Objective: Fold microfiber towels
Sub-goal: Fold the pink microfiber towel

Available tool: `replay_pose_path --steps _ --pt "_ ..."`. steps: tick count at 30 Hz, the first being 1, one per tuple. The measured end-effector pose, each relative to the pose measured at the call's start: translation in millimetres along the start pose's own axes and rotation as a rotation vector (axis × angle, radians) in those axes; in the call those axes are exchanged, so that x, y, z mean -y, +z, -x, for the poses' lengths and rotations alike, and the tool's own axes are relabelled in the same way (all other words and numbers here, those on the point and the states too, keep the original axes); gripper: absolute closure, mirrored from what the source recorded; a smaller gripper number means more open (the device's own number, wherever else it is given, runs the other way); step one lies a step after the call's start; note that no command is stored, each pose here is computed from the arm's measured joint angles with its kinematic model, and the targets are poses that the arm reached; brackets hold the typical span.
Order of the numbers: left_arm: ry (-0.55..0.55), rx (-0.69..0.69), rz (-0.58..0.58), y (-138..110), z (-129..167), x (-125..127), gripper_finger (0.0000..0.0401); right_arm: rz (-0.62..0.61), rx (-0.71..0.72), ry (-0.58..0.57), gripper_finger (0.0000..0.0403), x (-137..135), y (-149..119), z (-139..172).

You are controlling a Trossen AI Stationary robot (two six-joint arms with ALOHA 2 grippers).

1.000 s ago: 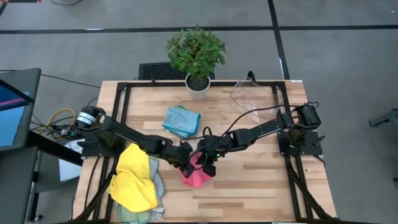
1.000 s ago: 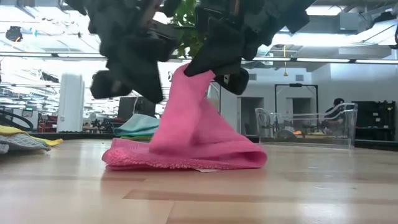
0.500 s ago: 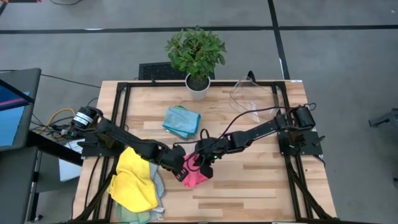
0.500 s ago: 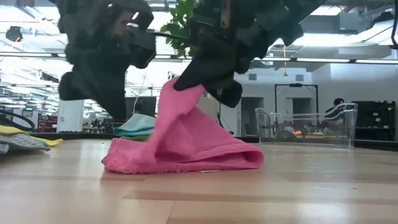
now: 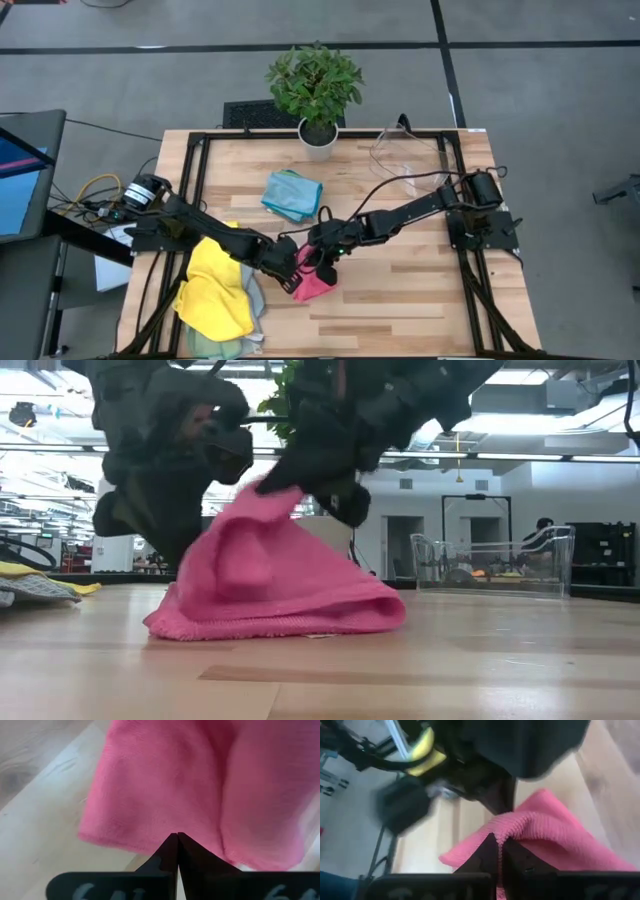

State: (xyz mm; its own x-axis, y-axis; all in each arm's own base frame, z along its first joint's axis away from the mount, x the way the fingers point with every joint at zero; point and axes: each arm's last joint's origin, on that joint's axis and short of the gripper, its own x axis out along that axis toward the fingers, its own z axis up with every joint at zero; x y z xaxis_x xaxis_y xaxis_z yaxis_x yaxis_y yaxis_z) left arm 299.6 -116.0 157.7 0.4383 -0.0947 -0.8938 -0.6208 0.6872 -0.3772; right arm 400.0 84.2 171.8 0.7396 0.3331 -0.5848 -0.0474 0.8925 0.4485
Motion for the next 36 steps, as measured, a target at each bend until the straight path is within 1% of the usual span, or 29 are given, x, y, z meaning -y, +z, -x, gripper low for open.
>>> replay_pose_path --steps 2,4,7,10,15,19,22,25,27,31,34,36 --pt "0.004 0.000 0.001 -0.2 -1.2 -0.2 0.0401 -0.023 -0.023 -0.004 0.0365 2.5 -4.4 -3.0" --pt "-0.002 -0.004 0.002 -0.2 -2.3 0.2 0.0401 -0.021 -0.025 0.029 0.0357 2.9 -5.2 -8.4" --pt "-0.005 -0.006 0.016 -0.9 -3.1 0.8 0.0401 -0.017 -0.049 0.026 0.0338 3.9 -8.6 -8.9" --pt "-0.033 -0.004 0.015 -0.4 -0.5 3.3 0.0401 0.014 -0.014 0.012 0.0309 5.5 -4.7 -8.0" --pt "-0.063 -0.015 0.019 0.5 9.1 4.8 0.0401 0.013 0.055 0.032 0.0246 8.2 7.7 -4.2" --pt "-0.091 -0.037 0.018 0.6 21.0 5.4 0.0401 0.044 0.060 0.066 0.0204 2.7 13.4 -3.7" --pt "-0.082 -0.039 0.027 0.5 31.8 3.0 0.0401 0.037 0.027 0.052 0.0177 1.7 15.3 -3.1" --pt "-0.102 -0.025 0.038 1.7 39.0 3.8 0.0401 0.035 0.011 0.046 0.0156 1.0 14.2 -3.2" --pt "-0.126 -0.029 0.048 2.3 42.9 4.9 0.0401 0.035 0.008 0.046 0.0149 0.5 13.7 -3.3" --pt "-0.170 -0.038 0.057 -0.2 52.0 8.2 0.0401 0.018 -0.016 0.038 0.0149 -0.2 12.9 -0.2" --pt "-0.158 -0.043 0.046 -9.0 55.5 9.9 0.0401 0.005 -0.084 0.005 0.0153 -5.8 6.3 4.0" --pt "-0.131 -0.001 0.021 -21.7 56.9 13.3 0.0401 0.021 -0.159 -0.027 0.0154 -12.3 -5.3 3.8"
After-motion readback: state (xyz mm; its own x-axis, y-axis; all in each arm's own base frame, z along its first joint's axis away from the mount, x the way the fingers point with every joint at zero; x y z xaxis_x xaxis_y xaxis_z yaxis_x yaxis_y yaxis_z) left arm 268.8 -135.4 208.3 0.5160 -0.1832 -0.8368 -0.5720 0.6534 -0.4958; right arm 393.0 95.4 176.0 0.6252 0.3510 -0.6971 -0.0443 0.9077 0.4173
